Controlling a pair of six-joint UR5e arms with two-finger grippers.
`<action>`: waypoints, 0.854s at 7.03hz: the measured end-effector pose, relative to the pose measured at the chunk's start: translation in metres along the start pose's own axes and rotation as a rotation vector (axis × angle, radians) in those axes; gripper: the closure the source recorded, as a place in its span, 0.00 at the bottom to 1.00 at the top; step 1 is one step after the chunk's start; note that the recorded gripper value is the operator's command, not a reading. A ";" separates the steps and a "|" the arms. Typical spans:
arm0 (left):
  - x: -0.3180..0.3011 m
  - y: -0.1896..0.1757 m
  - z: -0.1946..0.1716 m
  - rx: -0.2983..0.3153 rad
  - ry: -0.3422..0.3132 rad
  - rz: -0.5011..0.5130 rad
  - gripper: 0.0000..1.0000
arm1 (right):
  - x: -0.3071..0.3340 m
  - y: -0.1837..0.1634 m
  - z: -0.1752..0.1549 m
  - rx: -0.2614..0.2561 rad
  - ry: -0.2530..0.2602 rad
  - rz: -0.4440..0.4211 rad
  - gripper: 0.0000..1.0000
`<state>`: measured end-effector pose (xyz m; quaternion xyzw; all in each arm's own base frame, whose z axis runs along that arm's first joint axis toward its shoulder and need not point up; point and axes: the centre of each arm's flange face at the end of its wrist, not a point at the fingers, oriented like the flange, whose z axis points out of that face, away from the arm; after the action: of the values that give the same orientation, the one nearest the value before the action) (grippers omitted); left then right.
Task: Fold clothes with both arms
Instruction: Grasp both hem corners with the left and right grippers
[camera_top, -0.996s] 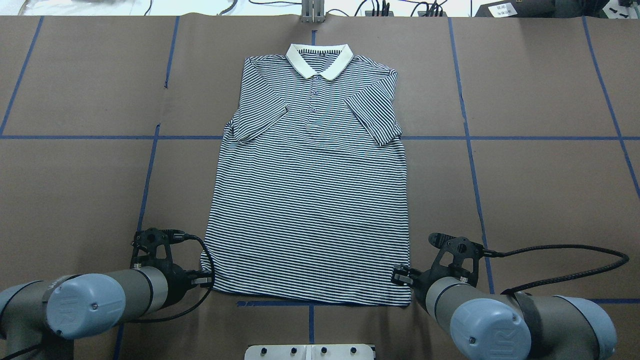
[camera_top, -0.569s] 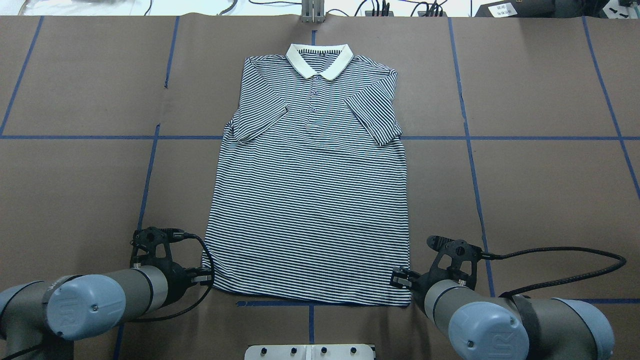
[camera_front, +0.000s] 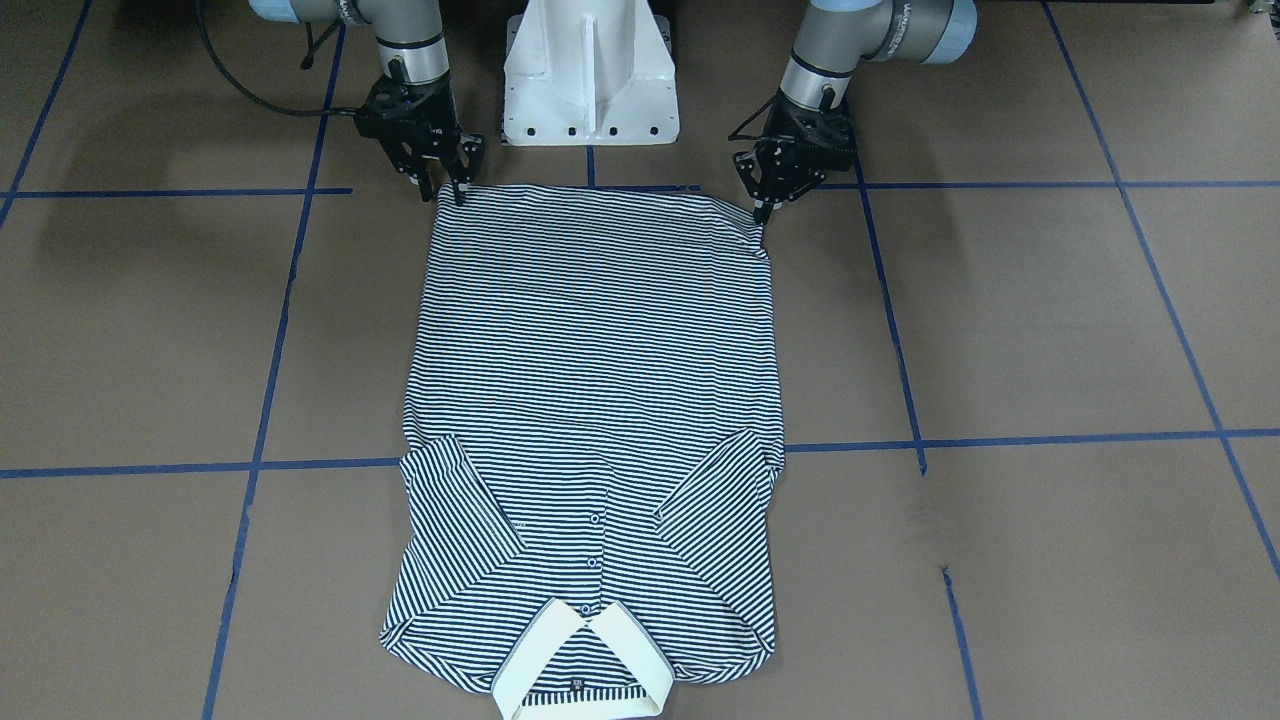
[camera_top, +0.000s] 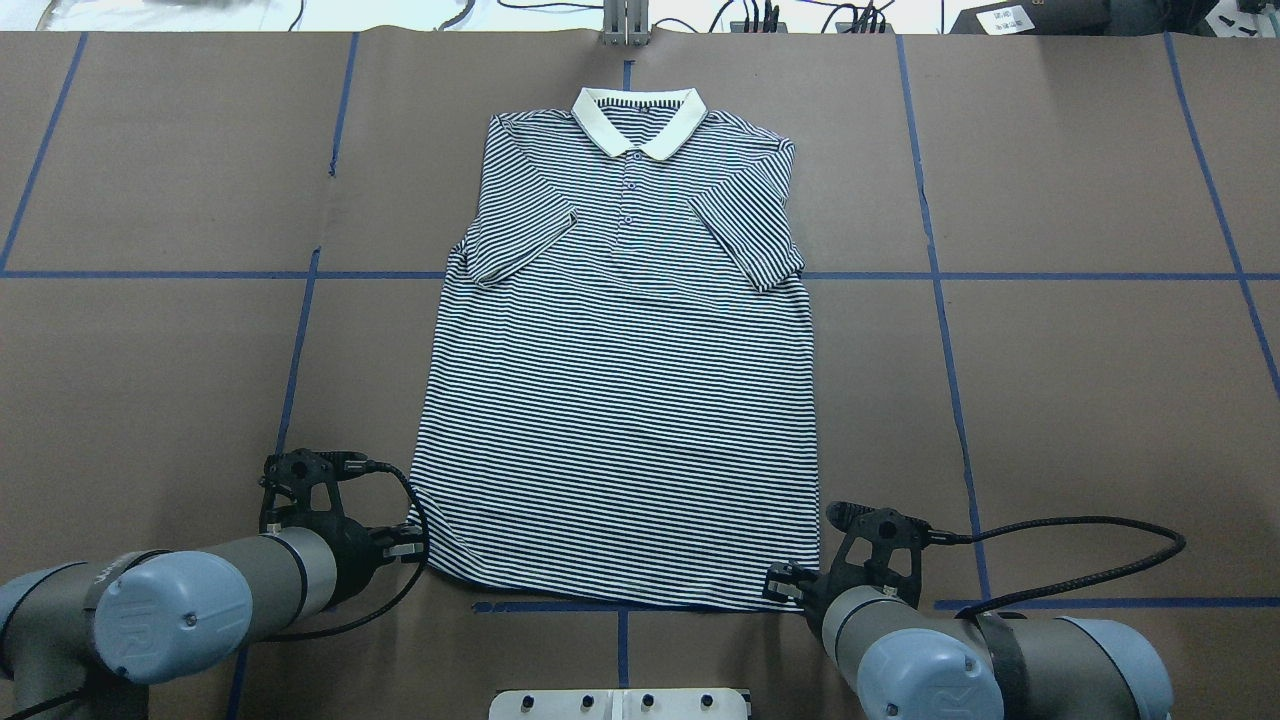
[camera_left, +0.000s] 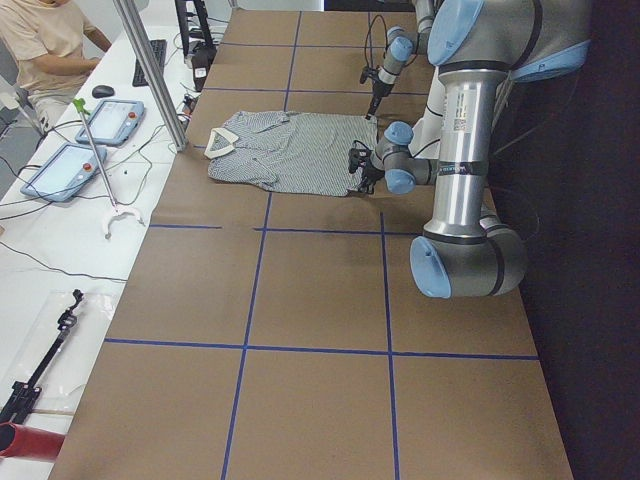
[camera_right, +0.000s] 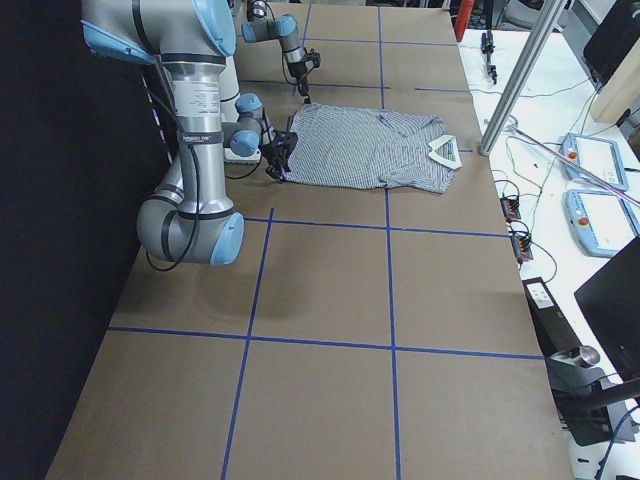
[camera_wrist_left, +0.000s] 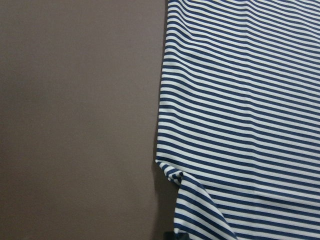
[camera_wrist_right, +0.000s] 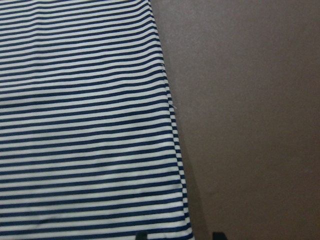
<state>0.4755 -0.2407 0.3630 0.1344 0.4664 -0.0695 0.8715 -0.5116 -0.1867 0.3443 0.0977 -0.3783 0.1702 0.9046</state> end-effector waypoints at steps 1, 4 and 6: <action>0.000 0.000 0.000 0.003 0.000 0.000 1.00 | 0.000 0.001 0.001 -0.001 0.002 -0.002 0.95; 0.000 -0.001 0.000 0.005 0.001 0.000 1.00 | -0.006 0.003 -0.001 -0.009 -0.006 -0.002 1.00; 0.004 -0.004 -0.009 0.007 0.014 -0.002 1.00 | -0.010 -0.004 -0.018 -0.023 -0.018 0.003 1.00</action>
<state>0.4696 -0.2416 0.3546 0.1373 0.4723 -0.0711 0.8678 -0.5048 -0.1877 0.3248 0.0882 -0.3885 0.1662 0.9021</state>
